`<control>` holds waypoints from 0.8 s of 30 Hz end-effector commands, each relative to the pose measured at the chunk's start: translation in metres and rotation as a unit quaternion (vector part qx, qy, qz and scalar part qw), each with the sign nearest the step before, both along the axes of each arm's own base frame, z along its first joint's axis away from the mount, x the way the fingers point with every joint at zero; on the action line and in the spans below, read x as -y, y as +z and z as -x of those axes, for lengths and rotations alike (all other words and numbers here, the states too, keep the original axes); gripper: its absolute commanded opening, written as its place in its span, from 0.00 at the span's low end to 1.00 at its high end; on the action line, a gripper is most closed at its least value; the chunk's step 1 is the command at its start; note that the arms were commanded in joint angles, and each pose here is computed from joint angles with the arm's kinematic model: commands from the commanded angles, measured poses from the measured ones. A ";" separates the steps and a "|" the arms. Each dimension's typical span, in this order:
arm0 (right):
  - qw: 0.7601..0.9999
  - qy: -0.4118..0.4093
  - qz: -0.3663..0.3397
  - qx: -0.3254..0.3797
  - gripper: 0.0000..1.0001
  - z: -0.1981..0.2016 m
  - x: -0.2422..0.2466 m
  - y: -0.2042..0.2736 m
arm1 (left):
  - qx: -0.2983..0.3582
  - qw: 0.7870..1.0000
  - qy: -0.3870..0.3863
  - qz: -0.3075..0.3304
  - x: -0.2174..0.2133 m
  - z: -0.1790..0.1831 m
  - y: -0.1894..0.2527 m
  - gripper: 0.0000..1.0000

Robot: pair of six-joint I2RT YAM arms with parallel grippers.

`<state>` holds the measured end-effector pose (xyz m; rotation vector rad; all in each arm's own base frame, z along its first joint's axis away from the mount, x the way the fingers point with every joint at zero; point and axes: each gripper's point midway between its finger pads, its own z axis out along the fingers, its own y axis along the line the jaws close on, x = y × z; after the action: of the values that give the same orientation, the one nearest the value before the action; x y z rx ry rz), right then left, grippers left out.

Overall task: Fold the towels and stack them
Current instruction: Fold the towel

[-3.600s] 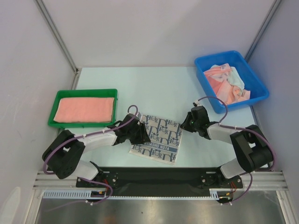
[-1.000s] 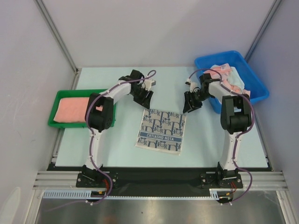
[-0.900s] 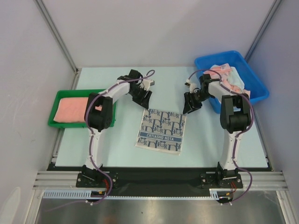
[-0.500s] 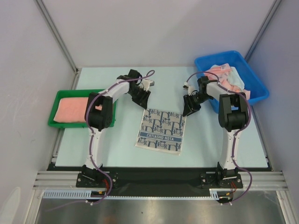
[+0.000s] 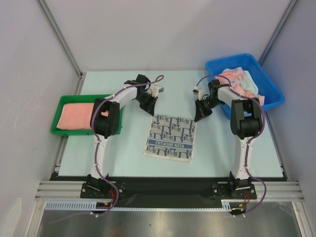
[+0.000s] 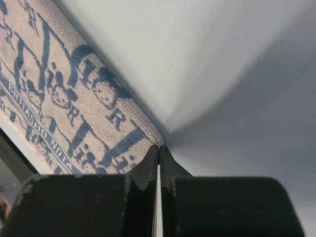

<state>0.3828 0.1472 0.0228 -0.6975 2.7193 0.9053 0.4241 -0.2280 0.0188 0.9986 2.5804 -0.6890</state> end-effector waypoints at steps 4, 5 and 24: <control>0.991 0.013 0.014 0.129 0.00 -0.058 -0.010 0.030 | 0.053 0.995 0.072 -0.040 -0.031 -0.038 0.009 0.00; 0.988 0.012 0.013 0.152 0.00 -0.072 -0.011 0.037 | 0.053 0.994 0.088 -0.040 -0.035 -0.041 0.011 0.00; 0.982 -0.066 0.048 0.169 0.39 -0.119 -0.018 0.051 | 0.135 0.966 0.204 -0.080 -0.071 -0.088 0.076 0.46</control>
<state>0.4780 0.1611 0.0365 -0.7673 2.5135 0.6337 0.4884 -0.1721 0.0375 0.6724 2.5933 -0.3770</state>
